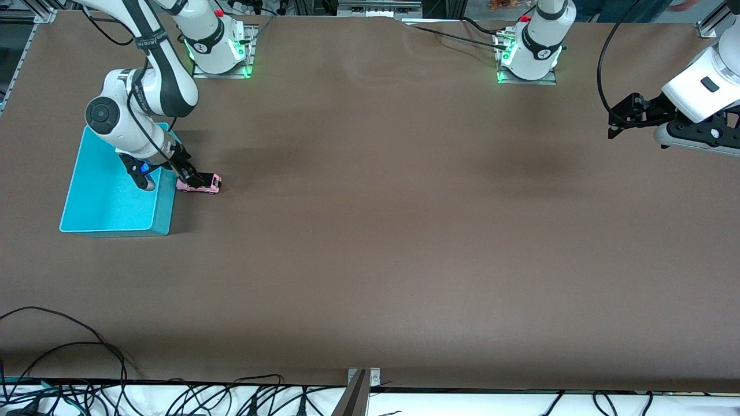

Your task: Wind and store pink jeep toy

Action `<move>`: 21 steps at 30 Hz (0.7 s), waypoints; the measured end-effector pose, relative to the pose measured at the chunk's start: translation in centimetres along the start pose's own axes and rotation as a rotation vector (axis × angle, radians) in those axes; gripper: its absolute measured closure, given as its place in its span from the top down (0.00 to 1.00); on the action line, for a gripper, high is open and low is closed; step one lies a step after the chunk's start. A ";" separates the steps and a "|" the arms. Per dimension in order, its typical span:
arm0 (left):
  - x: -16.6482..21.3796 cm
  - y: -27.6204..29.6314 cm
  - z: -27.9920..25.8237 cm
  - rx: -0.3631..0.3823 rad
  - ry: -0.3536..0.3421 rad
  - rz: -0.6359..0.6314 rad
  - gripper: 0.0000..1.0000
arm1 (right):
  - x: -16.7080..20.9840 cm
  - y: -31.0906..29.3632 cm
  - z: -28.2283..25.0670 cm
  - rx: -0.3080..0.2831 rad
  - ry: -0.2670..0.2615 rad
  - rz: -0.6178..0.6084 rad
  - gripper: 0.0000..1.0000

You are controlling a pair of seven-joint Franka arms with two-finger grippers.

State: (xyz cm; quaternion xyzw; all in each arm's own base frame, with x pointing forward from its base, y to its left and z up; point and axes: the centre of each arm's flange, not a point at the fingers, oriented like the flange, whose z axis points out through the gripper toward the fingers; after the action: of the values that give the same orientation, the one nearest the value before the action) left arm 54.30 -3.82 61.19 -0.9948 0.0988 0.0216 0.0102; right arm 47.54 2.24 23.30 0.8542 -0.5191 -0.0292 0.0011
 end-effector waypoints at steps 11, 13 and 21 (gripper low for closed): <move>0.0 0.0 0.0 0.000 0.000 0.000 1.00 | 0.1 -0.1 1.7 0.004 0.006 0.135 1.00; 0.0 0.0 0.0 0.000 0.000 0.000 1.00 | 0.2 -0.1 2.0 0.005 0.007 0.146 1.00; 0.0 -0.1 0.0 0.000 0.000 -0.003 1.00 | 0.2 -0.1 3.5 0.004 0.010 0.161 1.00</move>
State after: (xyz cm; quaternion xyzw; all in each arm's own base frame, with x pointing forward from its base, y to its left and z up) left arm 54.31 -3.68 61.19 -0.9949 0.0975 0.0217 0.0102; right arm 47.53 2.16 19.75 0.8097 -0.5864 -0.0238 0.0041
